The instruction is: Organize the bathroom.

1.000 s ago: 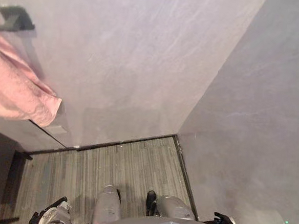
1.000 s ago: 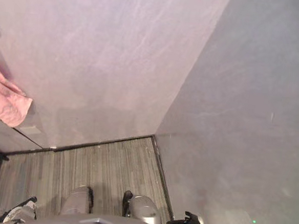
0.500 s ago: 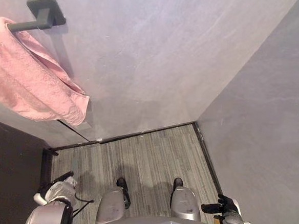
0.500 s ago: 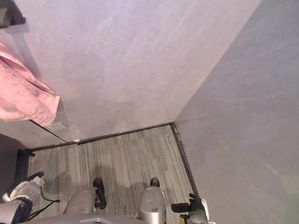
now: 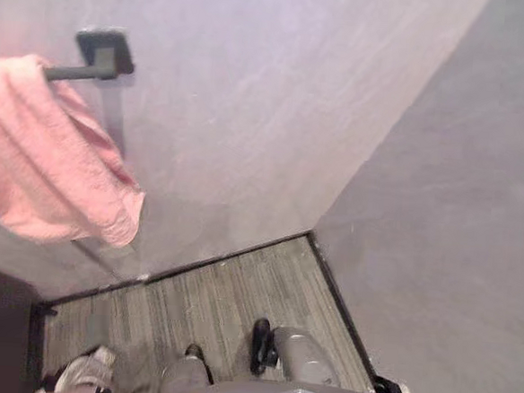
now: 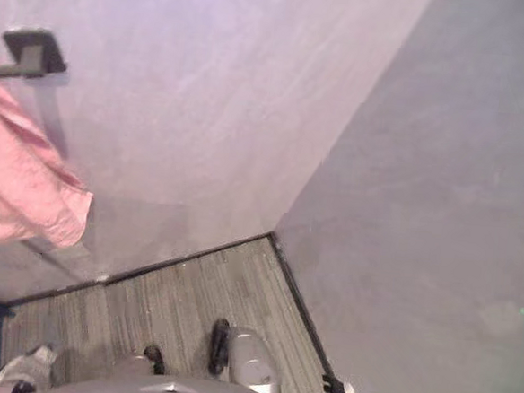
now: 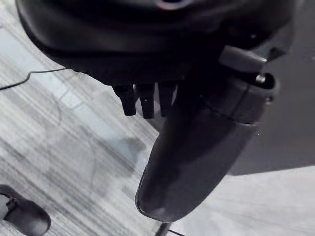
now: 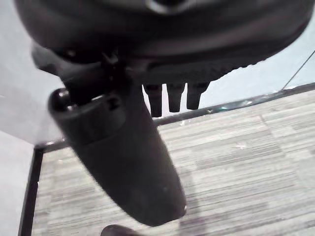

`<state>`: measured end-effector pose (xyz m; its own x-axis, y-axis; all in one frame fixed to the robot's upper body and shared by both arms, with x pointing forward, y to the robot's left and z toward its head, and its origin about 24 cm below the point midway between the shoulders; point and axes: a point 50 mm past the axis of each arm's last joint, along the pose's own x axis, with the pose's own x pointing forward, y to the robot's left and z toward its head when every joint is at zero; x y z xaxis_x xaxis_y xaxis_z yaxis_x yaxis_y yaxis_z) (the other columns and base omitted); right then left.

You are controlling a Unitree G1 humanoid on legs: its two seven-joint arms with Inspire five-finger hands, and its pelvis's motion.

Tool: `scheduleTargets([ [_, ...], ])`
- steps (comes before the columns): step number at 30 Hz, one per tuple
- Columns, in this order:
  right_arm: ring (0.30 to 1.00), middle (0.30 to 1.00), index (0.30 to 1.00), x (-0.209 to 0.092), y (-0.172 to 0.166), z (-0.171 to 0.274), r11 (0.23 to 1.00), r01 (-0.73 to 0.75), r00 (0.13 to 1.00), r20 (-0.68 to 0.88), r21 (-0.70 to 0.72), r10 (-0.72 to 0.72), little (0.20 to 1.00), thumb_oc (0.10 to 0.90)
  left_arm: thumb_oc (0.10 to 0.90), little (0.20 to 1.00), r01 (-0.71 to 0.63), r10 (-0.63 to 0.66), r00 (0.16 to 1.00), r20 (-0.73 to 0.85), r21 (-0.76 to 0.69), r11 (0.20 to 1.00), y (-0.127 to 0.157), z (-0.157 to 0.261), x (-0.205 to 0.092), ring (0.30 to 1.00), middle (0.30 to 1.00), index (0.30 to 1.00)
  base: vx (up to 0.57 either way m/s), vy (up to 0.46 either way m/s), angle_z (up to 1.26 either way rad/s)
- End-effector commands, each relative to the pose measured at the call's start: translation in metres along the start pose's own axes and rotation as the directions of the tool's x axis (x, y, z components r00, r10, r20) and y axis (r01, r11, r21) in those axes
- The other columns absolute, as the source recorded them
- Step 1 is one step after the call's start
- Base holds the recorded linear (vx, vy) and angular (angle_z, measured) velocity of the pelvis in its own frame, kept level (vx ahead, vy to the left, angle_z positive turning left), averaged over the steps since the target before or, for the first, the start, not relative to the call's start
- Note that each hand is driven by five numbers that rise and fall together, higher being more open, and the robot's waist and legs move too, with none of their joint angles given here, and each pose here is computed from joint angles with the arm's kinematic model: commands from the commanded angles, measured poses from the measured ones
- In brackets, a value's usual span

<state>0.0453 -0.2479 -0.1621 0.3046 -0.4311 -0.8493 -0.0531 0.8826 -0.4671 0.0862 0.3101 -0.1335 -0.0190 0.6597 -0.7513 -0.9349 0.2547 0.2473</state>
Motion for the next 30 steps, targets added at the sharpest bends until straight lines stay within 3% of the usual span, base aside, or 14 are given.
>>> scheduleTargets([
  [1,0.900,0.900,0.900,0.010,-0.038,0.030,0.988,0.145,0.986,0.080,0.053,-0.149,0.900,0.800,0.800,0.900,0.019,-0.018,1.000,-0.011,0.115,0.993,0.014,0.000,0.006,0.900,0.900,0.900,0.08,-0.016,0.25],
  [9,0.900,0.900,0.900,0.009,-0.027,0.032,0.991,0.114,0.991,0.069,0.068,-0.118,0.900,0.800,0.800,0.900,0.005,0.004,0.996,-0.087,0.101,0.995,0.016,-0.024,0.001,0.900,0.900,0.900,0.06,0.063,0.08],
  [21,0.900,0.900,0.900,0.010,-0.029,0.042,0.989,0.137,0.982,0.126,0.061,-0.144,0.900,0.800,0.800,0.900,-0.083,0.089,0.995,-0.038,0.128,0.988,0.030,-0.013,0.006,0.900,0.900,0.900,0.04,0.227,0.01],
  [25,0.900,0.900,0.900,0.010,-0.033,0.050,0.984,0.143,0.974,0.161,0.109,-0.160,0.900,0.800,0.800,0.900,-0.084,0.081,0.996,0.025,0.112,0.990,0.034,0.001,0.010,0.900,0.900,0.900,0.00,-0.034,-0.08],
  [30,0.900,0.900,0.900,0.011,-0.061,0.067,0.976,0.084,0.959,0.249,0.201,-0.134,0.900,0.800,0.800,0.900,-0.032,-0.008,0.974,0.226,0.173,0.984,0.023,0.037,0.010,0.900,0.900,0.900,0.04,-0.081,-0.03],
])
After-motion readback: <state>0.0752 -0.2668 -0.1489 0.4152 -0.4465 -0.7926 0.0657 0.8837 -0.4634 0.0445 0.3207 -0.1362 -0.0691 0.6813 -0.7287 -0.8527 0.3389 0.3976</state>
